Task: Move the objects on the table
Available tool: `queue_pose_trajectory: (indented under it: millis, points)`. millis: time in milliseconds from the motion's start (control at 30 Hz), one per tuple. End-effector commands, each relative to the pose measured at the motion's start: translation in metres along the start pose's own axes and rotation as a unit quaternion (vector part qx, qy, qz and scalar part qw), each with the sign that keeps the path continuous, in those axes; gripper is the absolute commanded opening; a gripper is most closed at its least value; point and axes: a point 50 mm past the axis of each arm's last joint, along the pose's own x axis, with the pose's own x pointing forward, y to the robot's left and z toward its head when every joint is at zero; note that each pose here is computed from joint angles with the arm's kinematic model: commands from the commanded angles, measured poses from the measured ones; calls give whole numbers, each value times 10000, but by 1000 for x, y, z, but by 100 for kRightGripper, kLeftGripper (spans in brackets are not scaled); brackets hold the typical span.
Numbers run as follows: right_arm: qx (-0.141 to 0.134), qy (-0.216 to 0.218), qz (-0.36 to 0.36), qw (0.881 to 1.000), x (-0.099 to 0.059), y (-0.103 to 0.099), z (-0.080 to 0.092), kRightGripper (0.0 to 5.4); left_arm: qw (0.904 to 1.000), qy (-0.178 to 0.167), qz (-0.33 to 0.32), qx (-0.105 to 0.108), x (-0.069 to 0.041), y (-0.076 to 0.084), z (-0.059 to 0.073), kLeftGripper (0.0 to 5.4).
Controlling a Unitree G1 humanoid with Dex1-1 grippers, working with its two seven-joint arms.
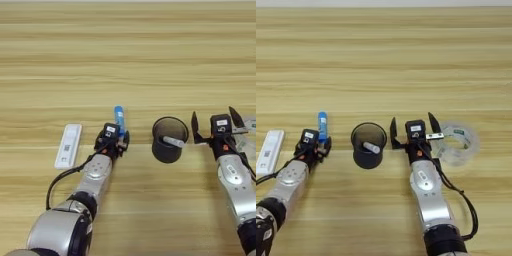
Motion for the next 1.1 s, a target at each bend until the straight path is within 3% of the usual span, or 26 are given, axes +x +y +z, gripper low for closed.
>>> queue_pose_trajectory:
  millis: [33,567,1100]
  points:
    - [5,64,-6,10000,-1,1,-2,540,9997,224,80,-51,-2,3,-8,279]
    - [0,63,-5,10000,-1,1,-2,540,9997,212,102,-59,-3,5,-9,131]
    - [3,53,-19,10000,-3,1,-1,540,9998,73,199,21,-6,8,-9,130]
